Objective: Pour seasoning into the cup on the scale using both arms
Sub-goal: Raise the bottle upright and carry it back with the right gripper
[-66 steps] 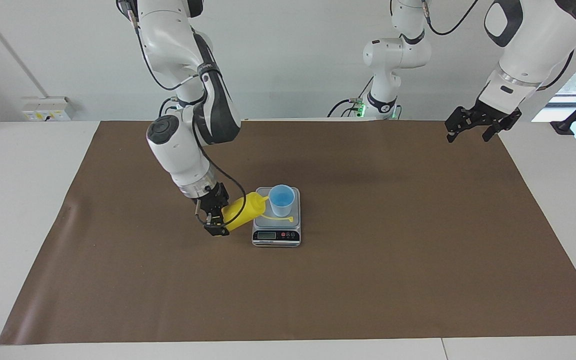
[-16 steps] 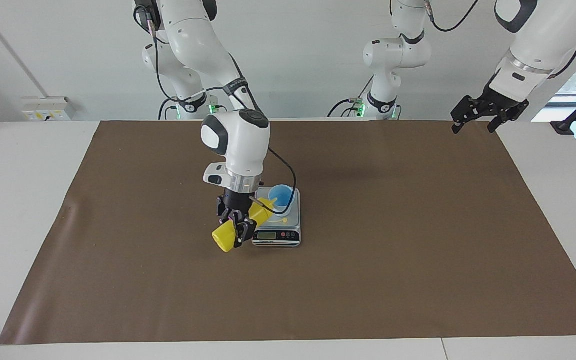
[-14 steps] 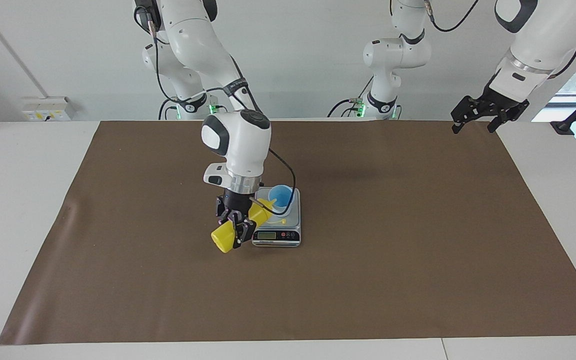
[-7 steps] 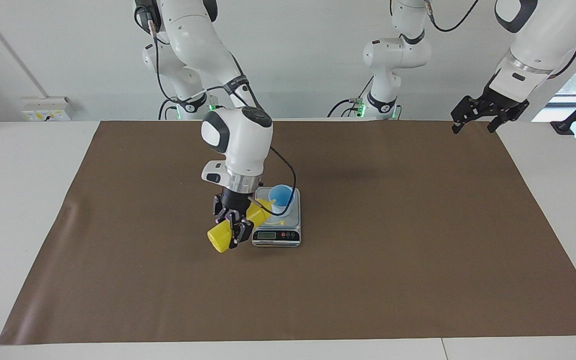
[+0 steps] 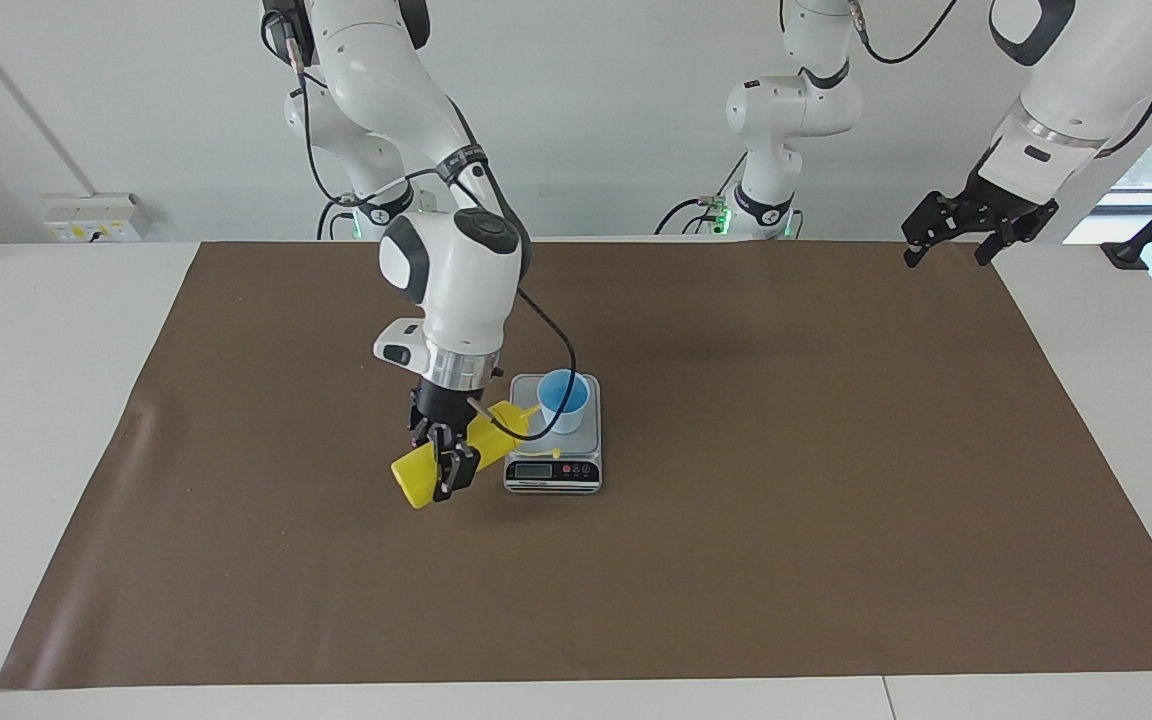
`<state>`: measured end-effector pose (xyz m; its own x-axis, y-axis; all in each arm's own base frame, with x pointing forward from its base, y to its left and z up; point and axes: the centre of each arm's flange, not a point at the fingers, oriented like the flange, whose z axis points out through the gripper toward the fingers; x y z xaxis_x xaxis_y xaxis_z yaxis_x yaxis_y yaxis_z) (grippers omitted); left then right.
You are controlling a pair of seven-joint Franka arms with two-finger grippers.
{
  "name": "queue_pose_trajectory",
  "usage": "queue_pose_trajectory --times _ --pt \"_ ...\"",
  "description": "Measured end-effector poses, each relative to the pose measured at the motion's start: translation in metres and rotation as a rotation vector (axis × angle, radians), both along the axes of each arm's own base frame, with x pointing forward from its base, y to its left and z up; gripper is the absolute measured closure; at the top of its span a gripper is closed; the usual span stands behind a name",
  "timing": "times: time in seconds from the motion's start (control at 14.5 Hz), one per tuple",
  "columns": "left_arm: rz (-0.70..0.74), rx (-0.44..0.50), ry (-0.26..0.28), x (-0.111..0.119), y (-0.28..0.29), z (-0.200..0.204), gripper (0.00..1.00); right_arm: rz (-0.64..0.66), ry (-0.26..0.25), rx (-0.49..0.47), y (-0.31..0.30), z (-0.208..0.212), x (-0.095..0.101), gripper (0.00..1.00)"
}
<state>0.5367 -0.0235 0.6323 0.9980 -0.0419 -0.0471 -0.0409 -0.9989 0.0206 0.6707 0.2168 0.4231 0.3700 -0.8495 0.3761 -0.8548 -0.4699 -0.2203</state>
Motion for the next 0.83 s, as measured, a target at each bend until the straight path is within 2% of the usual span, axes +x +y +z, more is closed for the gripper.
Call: queue_pose_trajectory --times 0.21,0.41,0.69,0.83 --pt "0.0 0.0 0.0 0.0 0.0 0.0 0.0 -0.08 0.047 0.165 -0.049 0.021 0.019 0.35" --pt "0.0 0.0 0.0 0.0 0.0 0.0 0.0 -0.157 0.139 0.357 -0.107 0.036 0.024 0.35" --pt "0.0 0.0 0.0 0.0 0.0 0.0 0.0 -0.27 0.272 0.675 -0.185 0.055 0.011 0.35" --pt "0.0 0.0 0.0 0.0 0.0 0.0 0.0 -0.316 0.317 0.867 -0.236 0.05 -0.002 0.35"
